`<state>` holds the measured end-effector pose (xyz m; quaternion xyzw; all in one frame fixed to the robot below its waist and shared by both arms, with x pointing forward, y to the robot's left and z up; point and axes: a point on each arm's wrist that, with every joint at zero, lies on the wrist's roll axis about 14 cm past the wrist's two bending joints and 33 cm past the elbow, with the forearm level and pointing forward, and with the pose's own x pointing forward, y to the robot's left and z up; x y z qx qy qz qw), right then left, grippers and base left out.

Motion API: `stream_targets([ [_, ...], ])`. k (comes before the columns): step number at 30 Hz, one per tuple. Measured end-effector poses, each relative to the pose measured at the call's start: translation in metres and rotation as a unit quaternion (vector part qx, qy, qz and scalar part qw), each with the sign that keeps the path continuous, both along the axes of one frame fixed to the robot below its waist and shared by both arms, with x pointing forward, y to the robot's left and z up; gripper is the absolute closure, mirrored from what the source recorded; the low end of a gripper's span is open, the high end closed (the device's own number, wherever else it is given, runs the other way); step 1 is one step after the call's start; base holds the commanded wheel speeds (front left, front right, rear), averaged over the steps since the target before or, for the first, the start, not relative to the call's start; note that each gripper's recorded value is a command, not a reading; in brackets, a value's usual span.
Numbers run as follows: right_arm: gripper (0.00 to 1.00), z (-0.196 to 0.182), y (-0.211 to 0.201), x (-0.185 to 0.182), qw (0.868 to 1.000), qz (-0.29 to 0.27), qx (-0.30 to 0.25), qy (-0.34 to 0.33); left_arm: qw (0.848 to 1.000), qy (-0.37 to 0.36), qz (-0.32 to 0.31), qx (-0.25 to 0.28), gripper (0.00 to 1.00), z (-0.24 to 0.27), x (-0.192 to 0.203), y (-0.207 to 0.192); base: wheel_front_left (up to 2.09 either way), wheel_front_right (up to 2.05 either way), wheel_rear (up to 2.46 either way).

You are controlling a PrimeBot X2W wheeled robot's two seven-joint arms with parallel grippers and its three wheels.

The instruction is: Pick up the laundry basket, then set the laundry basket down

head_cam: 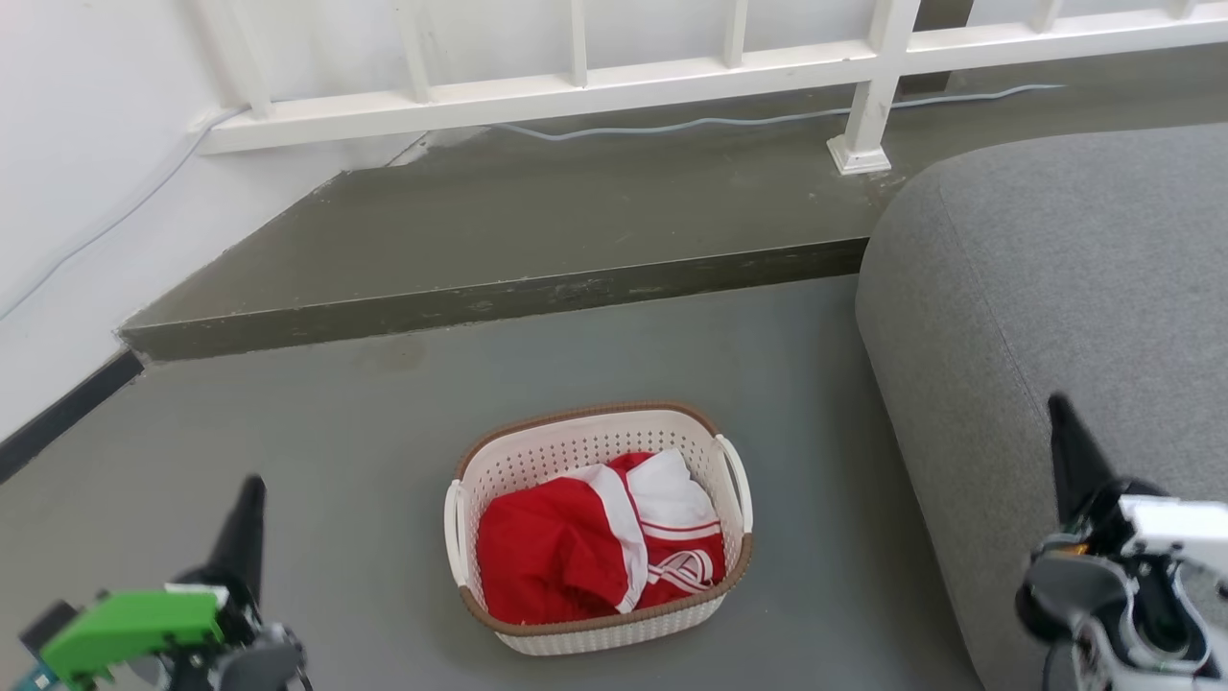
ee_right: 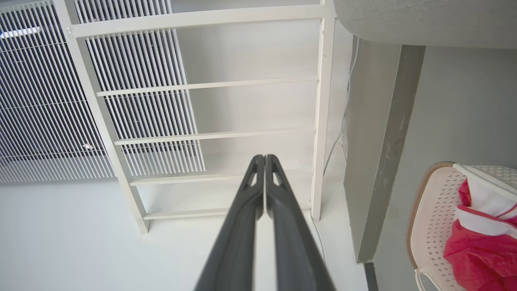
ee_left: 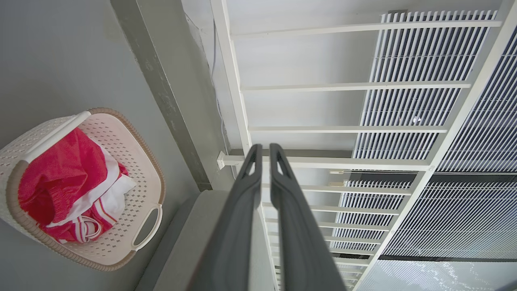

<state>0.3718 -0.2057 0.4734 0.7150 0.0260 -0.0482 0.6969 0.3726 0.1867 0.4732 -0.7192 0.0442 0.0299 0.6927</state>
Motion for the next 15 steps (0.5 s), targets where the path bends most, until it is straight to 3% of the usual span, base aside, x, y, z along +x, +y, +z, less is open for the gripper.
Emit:
stream_targets([
  [1, 0.0, -0.007, 0.001, -0.003, 1.0, 0.0, 0.003, 0.01, 1.0, 0.009, 0.0, -0.003, 0.0, -0.006, -0.003, -0.001, 0.0, 0.0, 0.0],
  [4, 0.0, -0.023, 0.004, -0.013, 0.999, -0.002, 0.011, 0.034, 0.999, 0.03, -0.001, -0.009, 0.0, -0.02, -0.011, -0.005, 0.0, 0.0, 0.0],
  [15, 0.0, -0.018, 0.002, -0.012, 1.0, -0.009, 0.003, 0.028, 1.0, 0.02, -0.003, -0.008, 0.0, -0.013, -0.009, -0.008, 0.0, 0.0, 0.0],
])
